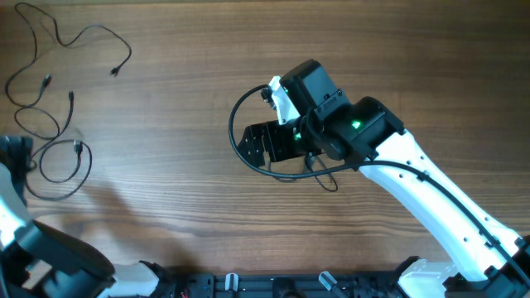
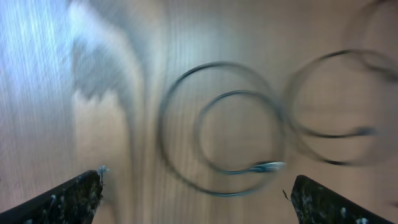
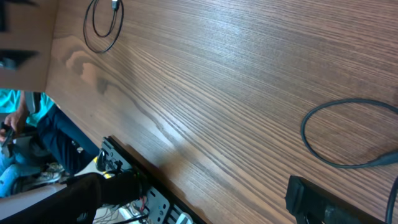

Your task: Untangle cables

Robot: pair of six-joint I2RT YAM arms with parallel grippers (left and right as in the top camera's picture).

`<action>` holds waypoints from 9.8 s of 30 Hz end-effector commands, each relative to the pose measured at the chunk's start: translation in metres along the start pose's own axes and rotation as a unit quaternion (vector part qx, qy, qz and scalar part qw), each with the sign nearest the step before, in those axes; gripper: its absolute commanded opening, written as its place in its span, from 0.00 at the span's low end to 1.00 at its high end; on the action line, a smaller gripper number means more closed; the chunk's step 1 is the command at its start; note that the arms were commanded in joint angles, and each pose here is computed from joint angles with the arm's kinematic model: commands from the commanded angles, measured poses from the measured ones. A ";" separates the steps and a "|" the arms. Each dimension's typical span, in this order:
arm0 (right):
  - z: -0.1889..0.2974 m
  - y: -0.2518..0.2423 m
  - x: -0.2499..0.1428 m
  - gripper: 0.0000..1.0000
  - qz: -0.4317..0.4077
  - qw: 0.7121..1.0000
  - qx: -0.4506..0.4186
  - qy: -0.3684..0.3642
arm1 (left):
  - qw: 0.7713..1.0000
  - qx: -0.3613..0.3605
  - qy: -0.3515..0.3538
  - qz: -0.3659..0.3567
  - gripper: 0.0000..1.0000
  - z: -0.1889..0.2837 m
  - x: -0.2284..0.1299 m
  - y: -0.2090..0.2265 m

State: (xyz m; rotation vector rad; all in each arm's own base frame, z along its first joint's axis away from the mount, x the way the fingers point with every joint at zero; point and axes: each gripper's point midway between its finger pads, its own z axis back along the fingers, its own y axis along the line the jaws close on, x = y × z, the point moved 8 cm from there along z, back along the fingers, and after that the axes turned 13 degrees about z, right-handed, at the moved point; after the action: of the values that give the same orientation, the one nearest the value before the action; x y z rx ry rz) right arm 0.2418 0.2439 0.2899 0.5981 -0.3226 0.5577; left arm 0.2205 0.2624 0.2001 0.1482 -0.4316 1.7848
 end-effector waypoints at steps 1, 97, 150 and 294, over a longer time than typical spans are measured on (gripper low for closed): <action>-0.006 -0.002 -0.002 0.97 0.000 1.000 -0.006 0.009 | 0.996 0.077 0.038 0.010 1.00 -0.059 -0.018 0.031; 0.125 0.025 0.009 0.04 0.012 0.943 0.252 -0.217 | 0.540 -0.254 0.615 -0.514 0.99 0.124 -0.371 0.025; 0.011 -0.076 0.010 0.04 -0.453 0.887 0.021 -0.082 | 0.399 -0.453 0.581 -0.545 0.46 0.193 -0.395 0.005; 0.158 -0.050 -0.069 1.00 -0.147 0.958 -0.114 -0.218 | 0.838 -0.385 0.262 -0.284 1.00 0.195 -0.141 0.071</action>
State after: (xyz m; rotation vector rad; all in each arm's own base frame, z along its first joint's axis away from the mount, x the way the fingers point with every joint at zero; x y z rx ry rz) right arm 0.2196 0.0956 0.3433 0.5432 -0.6016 0.0704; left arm 0.1932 0.0765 0.2915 -0.7161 -0.4193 1.0989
